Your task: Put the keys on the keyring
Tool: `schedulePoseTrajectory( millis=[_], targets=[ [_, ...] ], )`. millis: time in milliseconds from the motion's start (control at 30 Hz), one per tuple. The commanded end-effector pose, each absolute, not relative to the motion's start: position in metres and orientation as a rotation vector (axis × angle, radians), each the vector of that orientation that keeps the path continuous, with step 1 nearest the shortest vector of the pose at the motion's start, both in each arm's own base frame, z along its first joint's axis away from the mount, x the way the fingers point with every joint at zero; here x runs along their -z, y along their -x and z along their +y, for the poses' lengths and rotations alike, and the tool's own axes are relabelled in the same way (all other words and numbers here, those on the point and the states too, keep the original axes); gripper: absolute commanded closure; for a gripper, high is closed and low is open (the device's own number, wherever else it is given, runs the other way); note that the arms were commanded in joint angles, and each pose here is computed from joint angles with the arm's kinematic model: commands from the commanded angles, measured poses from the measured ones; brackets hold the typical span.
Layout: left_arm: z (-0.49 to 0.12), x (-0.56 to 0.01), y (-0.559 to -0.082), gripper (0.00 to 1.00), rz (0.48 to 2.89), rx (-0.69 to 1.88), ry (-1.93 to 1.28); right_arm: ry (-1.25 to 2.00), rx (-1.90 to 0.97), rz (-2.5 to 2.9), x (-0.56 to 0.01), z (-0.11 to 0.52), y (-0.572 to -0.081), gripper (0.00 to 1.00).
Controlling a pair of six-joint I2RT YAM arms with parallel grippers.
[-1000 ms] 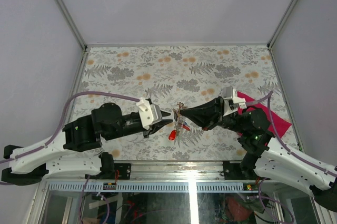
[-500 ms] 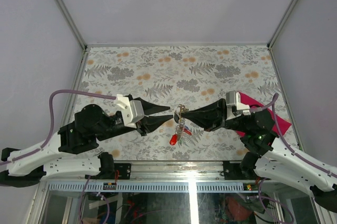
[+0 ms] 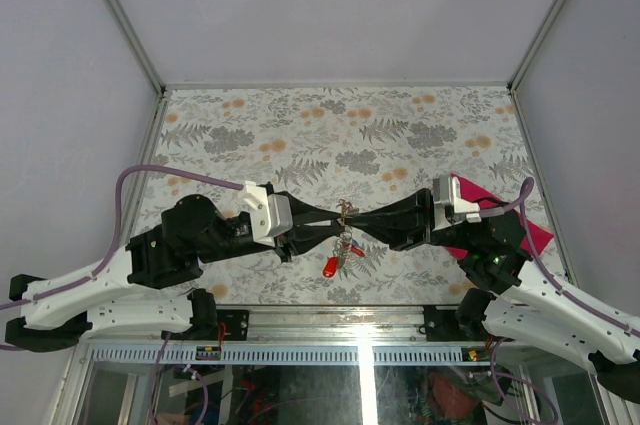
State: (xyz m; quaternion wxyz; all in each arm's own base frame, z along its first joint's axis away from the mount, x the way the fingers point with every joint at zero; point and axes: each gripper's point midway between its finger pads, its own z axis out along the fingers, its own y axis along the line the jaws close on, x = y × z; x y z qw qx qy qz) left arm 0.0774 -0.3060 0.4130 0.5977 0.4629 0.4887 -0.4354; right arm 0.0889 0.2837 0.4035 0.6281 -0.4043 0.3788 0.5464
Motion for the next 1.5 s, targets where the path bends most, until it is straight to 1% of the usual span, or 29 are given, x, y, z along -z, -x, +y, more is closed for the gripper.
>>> schedulePoseTrajectory(
  millis=[0,133,333,533,933,1067,1200,1233,1367,1467],
  targets=[
    [-0.308,-0.438,-0.070,0.78,1.048,1.069,-1.036,0.893,-1.233,0.703,-0.450,0.269,-0.077,1.00],
    [-0.310,-0.435,-0.071,0.83,1.056,1.064,-1.040,0.895,-1.240,0.698,-0.450,0.268,-0.075,1.00],
    [-0.311,-0.431,-0.072,0.83,1.068,1.056,-1.042,0.909,-1.257,0.678,-0.452,0.268,-0.070,1.00],
    [-0.312,-0.427,-0.073,0.79,1.079,1.053,-1.050,0.911,-1.265,0.659,-0.455,0.266,-0.067,1.00],
    [-0.309,-0.426,-0.070,0.79,1.072,1.061,-1.062,0.912,-1.261,0.651,-0.458,0.263,-0.064,1.00],
    [-0.309,-0.425,-0.067,0.73,1.070,1.068,-1.075,0.912,-1.261,0.653,-0.458,0.263,-0.064,1.00],
    [-0.309,-0.424,-0.066,0.73,1.069,1.073,-1.083,0.914,-1.263,0.653,-0.458,0.263,-0.064,1.00],
    [-0.309,-0.424,-0.066,0.74,1.069,1.073,-1.084,0.915,-1.264,0.653,-0.459,0.263,-0.064,1.00],
    [-0.309,-0.423,-0.065,0.87,1.068,1.072,-1.090,0.920,-1.269,0.655,-0.458,0.265,-0.064,1.00],
    [-0.309,-0.424,-0.065,0.93,1.068,1.072,-1.092,0.922,-1.275,0.654,-0.458,0.265,-0.063,1.00]
  ],
)
